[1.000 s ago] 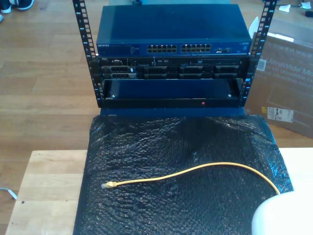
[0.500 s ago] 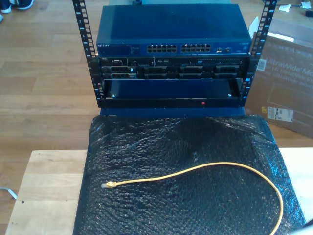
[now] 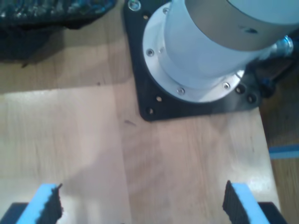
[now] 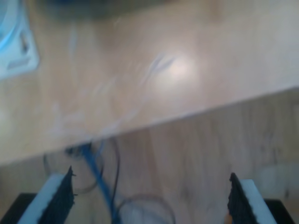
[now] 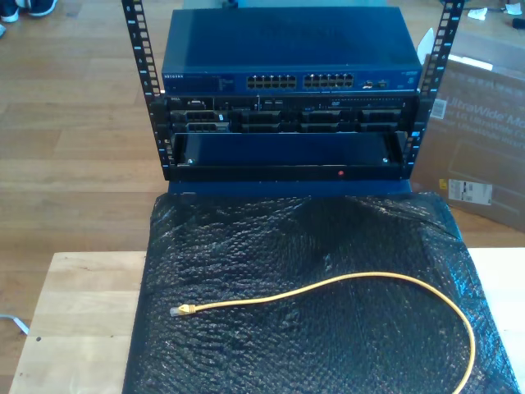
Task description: Grab the cable and plug it in
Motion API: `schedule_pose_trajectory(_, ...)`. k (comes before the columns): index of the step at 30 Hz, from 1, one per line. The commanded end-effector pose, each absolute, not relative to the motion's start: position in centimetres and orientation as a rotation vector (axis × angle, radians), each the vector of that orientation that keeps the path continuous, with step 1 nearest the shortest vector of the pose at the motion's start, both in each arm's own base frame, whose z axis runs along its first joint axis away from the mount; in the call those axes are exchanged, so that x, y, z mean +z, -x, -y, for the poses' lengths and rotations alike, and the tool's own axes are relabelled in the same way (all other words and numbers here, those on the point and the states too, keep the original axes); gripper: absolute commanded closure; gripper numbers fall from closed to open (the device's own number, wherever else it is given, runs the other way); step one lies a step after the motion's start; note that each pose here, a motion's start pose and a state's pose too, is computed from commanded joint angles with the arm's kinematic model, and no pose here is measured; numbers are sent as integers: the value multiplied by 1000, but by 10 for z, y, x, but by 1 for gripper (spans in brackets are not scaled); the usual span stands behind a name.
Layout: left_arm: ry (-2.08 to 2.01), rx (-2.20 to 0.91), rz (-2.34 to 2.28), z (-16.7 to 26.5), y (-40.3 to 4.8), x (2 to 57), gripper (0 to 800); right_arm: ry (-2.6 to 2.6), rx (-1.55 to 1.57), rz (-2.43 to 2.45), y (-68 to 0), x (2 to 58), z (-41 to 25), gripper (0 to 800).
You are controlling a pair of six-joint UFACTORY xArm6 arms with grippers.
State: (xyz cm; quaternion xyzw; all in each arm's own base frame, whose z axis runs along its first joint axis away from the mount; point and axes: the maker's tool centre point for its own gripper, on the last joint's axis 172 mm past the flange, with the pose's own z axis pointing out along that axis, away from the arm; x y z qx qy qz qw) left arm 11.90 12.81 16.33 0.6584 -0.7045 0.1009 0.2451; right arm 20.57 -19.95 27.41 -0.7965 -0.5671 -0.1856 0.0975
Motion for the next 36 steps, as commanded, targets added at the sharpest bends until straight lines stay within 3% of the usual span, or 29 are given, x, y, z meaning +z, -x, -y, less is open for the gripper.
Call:
schedule_pose_trajectory(16, -1860, 445, 1784, -82, -167, 179, 0, 2230, -653, 1571, -255, 306, 151, 28)
schedule_pose_trajectory(36, -1982, 557, 1607, -66, -199, 187, 0, 2112, -788, 1503, -298, 336, 93, 28)
